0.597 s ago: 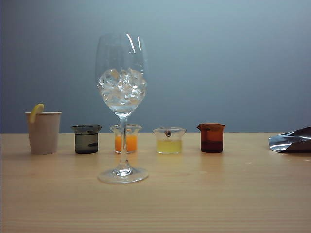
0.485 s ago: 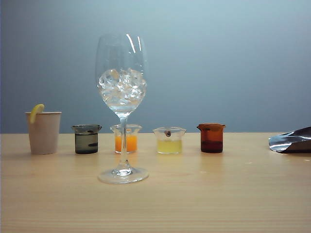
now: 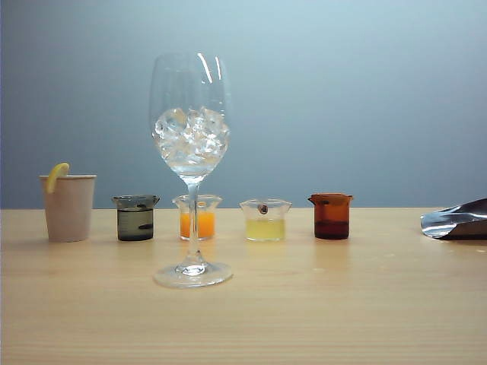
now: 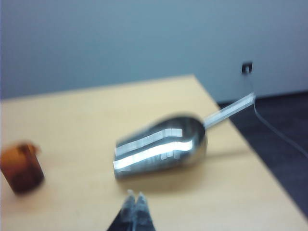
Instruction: Pick up the first measuring cup from the left, pour the coconut rum inside into the goblet, and finally put the measuring cup back in its original place.
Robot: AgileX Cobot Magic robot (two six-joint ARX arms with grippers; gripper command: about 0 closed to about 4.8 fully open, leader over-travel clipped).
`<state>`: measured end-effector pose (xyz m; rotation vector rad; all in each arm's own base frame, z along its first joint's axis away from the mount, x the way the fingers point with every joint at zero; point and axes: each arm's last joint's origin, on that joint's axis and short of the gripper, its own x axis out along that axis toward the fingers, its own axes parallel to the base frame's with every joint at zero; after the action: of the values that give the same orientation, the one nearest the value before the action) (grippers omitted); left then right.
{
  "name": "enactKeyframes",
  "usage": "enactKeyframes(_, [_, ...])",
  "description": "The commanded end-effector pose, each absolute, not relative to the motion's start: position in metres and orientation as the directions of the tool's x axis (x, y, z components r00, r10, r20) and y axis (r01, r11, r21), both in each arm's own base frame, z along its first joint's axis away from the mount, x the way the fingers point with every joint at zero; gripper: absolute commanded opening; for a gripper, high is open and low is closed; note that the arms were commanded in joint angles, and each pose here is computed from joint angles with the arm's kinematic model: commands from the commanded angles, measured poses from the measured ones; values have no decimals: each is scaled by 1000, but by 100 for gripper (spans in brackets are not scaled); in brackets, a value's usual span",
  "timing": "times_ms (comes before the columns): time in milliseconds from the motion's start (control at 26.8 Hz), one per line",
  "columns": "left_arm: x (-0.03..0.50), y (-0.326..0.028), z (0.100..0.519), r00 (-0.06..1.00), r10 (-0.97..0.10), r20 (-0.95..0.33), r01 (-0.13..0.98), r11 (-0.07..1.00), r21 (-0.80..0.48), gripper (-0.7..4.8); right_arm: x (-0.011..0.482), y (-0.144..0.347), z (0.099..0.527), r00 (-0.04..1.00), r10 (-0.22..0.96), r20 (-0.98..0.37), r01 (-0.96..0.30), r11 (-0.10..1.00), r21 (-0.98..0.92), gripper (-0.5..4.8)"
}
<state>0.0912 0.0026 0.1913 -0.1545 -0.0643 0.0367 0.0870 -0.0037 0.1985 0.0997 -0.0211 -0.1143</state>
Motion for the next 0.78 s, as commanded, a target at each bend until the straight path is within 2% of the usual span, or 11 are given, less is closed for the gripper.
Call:
enactKeyframes(37, [83,2,211,999,33,16,-30,987,-157,-5,78,-3,219,994,-107,-19,108,990,95,-9])
enactKeyframes(261, [82,2,237,999,31,33,-25,987,-157,-4,69,-1,264,998,-31,59,25,995,98,-9])
enactKeyframes(523, [95,1,279,1000,12,25,-8,988,-152,-4,78,1,330,997,50,62,-56,993,101,-9])
enactKeyframes(784, [115,-8,307,999,-51,-17,48,988,-146,-4,94,4,377,987,137,84,-146,983,113,-9])
